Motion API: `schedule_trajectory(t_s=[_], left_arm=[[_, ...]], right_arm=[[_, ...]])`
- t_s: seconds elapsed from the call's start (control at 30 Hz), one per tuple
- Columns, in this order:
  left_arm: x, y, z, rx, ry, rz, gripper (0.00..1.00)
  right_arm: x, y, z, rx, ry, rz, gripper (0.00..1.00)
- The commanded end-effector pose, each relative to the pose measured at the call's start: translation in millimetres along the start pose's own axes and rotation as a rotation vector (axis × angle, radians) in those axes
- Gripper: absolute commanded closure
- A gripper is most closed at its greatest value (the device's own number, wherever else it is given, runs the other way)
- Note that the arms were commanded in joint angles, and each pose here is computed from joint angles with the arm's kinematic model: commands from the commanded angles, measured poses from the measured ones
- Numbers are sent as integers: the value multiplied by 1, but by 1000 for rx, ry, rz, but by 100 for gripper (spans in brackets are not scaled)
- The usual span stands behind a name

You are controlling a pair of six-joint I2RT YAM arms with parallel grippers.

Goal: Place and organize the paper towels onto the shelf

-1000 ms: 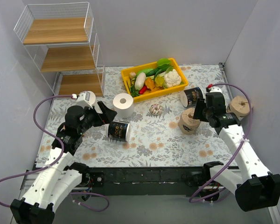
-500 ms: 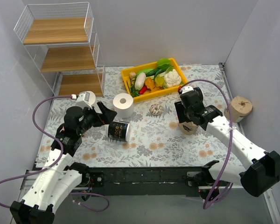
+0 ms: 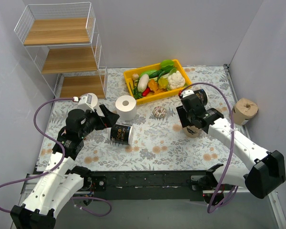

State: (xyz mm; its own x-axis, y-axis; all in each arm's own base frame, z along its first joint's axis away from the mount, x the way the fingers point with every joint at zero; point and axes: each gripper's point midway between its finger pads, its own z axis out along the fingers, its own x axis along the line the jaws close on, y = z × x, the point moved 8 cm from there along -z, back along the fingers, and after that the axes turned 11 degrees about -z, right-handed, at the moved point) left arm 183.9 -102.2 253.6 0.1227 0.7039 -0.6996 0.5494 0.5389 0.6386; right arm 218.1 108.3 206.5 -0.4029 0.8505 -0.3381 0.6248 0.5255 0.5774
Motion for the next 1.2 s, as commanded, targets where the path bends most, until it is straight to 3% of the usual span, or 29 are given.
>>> schedule_trajectory(t_s=[0.0, 0.33, 0.77, 1.0, 1.17], left_arm=[[-1, 2, -1, -16, -7, 19, 2], [-1, 3, -4, -28, -9, 22, 2], [-2, 3, -6, -37, -14, 22, 2], [-3, 3, -7, -41, -20, 25, 2], [-1, 7, -7, -74, 14, 4, 2]], right_arm=[[4, -2, 9, 4, 3, -30, 33], [8, -16, 27, 82, -32, -58, 35], [10, -20, 35, 60, -37, -74, 40], [12, -18, 33, 40, -10, -69, 55], [18, -2, 16, -70, 110, 2, 60]])
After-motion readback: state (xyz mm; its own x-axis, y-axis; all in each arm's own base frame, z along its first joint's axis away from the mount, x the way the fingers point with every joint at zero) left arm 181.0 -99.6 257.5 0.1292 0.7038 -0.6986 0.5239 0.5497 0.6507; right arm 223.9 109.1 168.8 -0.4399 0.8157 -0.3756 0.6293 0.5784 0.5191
